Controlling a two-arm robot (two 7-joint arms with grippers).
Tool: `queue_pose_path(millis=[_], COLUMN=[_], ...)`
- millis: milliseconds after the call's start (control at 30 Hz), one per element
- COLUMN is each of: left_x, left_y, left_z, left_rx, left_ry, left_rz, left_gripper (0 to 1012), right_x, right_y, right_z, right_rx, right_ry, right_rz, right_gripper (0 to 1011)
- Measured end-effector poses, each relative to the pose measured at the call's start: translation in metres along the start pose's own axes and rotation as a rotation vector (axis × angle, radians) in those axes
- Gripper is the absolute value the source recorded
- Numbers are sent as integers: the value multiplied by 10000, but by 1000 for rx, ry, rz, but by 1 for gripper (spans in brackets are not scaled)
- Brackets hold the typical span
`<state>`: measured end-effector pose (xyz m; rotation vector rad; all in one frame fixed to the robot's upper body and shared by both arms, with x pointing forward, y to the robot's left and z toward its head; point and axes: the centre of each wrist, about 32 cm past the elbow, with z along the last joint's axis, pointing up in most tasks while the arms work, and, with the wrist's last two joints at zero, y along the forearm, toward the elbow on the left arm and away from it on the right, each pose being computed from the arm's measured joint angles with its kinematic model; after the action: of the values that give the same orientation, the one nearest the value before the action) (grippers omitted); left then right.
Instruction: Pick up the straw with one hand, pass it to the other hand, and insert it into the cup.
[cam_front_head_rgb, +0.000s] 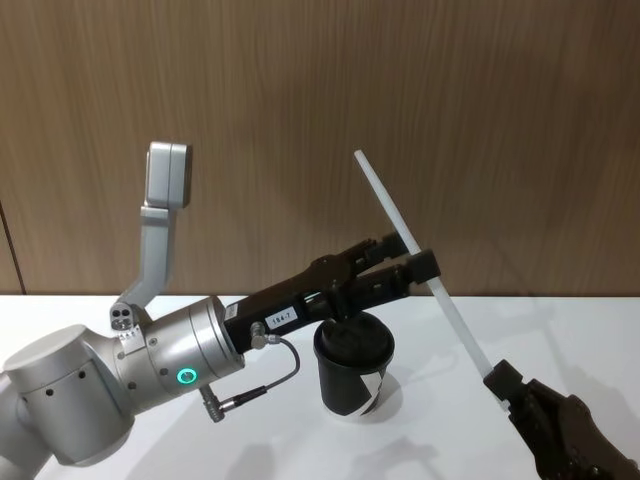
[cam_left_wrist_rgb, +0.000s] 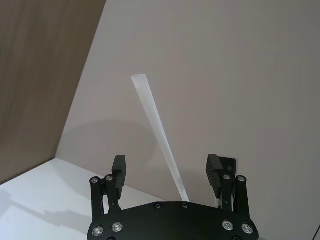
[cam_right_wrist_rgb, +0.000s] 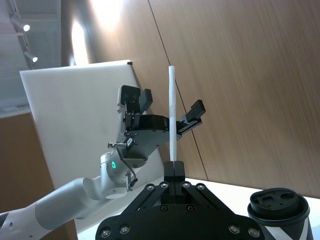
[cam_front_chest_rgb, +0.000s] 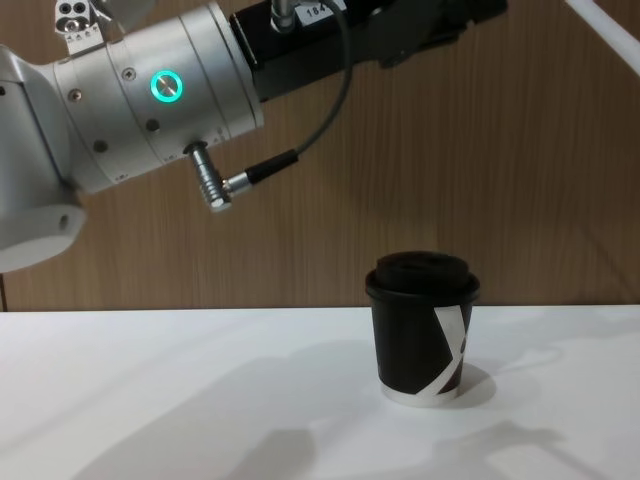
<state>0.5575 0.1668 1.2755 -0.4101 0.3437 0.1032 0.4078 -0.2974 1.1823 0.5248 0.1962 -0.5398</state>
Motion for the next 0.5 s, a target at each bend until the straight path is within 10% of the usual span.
queue_pose_path(millis=[500], left_x=[11], left_y=[-28], left_z=[-19], left_rx=[-13], left_ry=[8], left_rz=[1], left_gripper=[1003], right_x=[0], right_y=[0], right_z=[0], right_rx=[0], right_ry=[0], right_rz=[0], right_gripper=[2])
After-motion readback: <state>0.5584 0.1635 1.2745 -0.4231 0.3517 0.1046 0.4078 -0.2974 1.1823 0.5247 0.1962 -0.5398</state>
